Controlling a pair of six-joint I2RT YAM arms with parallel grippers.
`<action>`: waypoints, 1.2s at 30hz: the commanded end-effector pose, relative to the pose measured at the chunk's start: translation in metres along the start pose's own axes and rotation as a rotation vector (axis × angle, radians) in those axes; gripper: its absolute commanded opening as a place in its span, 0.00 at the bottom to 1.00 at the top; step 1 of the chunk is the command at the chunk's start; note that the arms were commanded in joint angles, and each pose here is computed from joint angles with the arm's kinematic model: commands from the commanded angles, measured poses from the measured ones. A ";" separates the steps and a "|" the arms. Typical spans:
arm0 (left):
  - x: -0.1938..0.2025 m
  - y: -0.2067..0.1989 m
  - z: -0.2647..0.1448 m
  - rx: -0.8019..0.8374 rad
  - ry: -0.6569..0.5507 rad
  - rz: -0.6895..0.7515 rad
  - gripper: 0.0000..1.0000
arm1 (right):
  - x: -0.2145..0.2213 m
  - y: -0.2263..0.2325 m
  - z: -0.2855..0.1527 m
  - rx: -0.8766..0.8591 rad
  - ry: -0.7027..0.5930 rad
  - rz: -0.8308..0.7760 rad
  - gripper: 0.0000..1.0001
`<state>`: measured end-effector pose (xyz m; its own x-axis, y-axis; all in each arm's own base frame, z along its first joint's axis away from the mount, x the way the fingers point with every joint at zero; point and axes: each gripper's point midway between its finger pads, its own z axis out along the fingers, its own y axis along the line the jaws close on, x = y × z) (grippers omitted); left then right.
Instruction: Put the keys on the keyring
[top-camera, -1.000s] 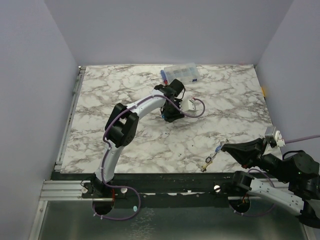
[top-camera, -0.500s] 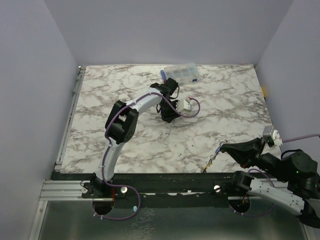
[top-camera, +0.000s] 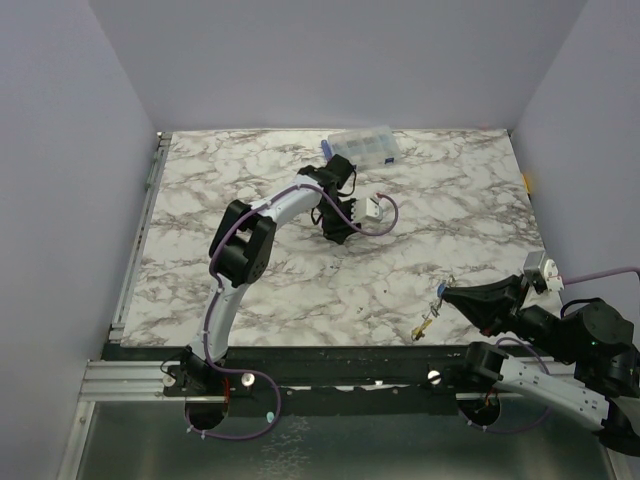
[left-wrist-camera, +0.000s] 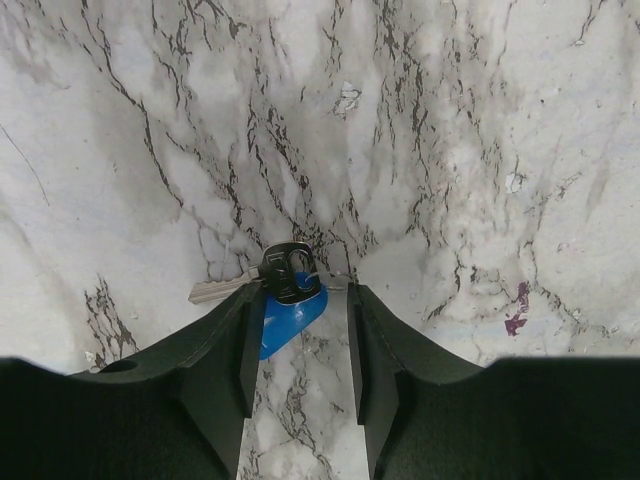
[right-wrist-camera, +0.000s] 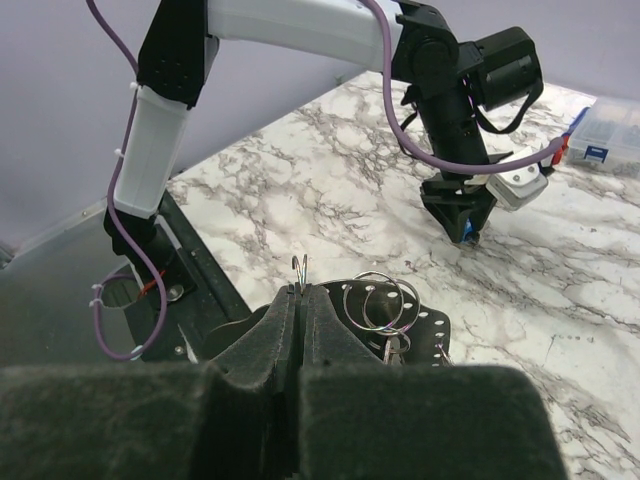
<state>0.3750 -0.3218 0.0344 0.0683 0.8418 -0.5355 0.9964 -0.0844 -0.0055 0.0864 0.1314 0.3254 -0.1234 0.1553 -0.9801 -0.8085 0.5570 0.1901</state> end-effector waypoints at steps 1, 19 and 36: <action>-0.018 -0.005 -0.011 0.005 -0.070 0.053 0.44 | -0.011 0.007 -0.002 -0.034 -0.033 0.011 0.01; -0.035 -0.006 -0.020 -0.071 -0.017 0.164 0.48 | -0.013 0.006 -0.005 -0.032 -0.037 0.008 0.01; -0.030 -0.011 0.006 -0.018 -0.009 0.171 0.48 | -0.015 0.010 -0.001 -0.044 -0.035 0.034 0.01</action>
<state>0.3634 -0.3423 0.0538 0.2151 0.8205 -0.5296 0.9765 -0.1866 0.1076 0.0864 0.1324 0.3249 -0.1290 0.1543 -0.9796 -0.8084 0.5557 0.1940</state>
